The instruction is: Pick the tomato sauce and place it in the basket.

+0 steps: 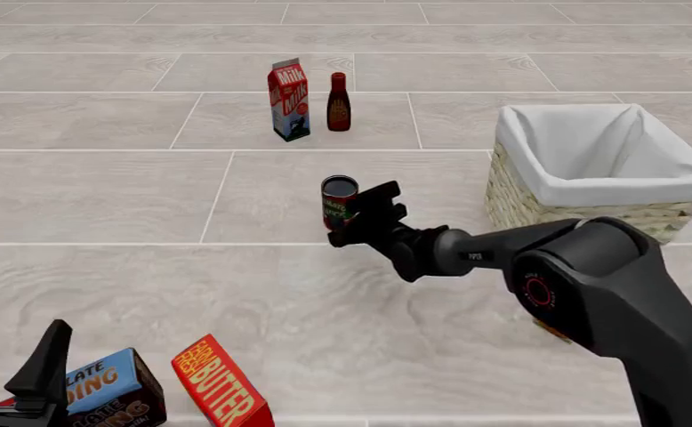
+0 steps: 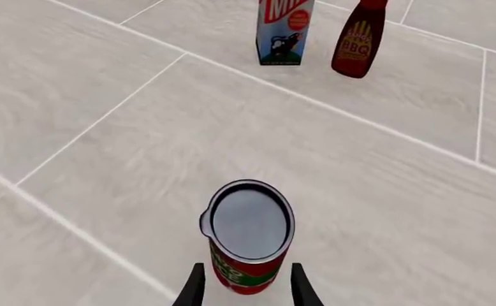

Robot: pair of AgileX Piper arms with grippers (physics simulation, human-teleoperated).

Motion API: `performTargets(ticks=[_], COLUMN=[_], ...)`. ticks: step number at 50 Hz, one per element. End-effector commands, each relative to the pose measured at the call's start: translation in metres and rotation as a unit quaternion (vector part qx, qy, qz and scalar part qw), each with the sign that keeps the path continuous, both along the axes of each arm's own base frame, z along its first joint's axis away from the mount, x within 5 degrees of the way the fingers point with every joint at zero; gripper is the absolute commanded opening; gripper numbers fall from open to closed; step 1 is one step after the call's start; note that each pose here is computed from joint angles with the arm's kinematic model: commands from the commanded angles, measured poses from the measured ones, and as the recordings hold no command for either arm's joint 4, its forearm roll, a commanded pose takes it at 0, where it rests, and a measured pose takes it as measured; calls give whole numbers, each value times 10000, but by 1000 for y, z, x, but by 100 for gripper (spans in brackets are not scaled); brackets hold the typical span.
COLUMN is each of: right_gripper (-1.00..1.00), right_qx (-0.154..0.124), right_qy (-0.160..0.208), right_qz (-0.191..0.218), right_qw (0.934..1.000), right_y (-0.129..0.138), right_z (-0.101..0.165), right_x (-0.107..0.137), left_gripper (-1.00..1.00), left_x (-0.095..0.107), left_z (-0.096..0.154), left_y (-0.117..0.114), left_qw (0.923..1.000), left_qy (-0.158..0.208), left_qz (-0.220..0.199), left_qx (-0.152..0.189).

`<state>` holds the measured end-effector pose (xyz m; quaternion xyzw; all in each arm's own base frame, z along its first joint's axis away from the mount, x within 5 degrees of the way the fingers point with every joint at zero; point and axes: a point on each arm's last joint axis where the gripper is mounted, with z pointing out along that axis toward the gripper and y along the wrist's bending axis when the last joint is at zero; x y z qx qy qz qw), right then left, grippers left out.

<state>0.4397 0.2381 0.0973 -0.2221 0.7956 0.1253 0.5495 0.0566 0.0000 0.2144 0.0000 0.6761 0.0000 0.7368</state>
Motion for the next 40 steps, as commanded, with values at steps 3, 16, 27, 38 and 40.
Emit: performTargets(ticks=[3,16,27,38,40], right_gripper=[100,100,100,100,100], right_qx=[-4,-8,-1,4,3], right_qy=[0,47,60,69,67], right_qz=[-2,-19,-32,-40,-36], right_qw=[10000,10000,10000,10000,10000], right_y=[1,2,3,4,4], right_z=[0,-5,-7,-9,-9], right_x=[2,7,9,13,13], left_gripper=[100,100,100,100,100], left_x=[0,0,0,0,0], left_z=[0,0,0,0,0], left_y=[0,0,0,0,0], left_qw=[10000,10000,10000,10000,10000], left_qy=[0,0,0,0,0], left_qz=[0,0,0,0,0], left_qx=[0,0,0,0,0])
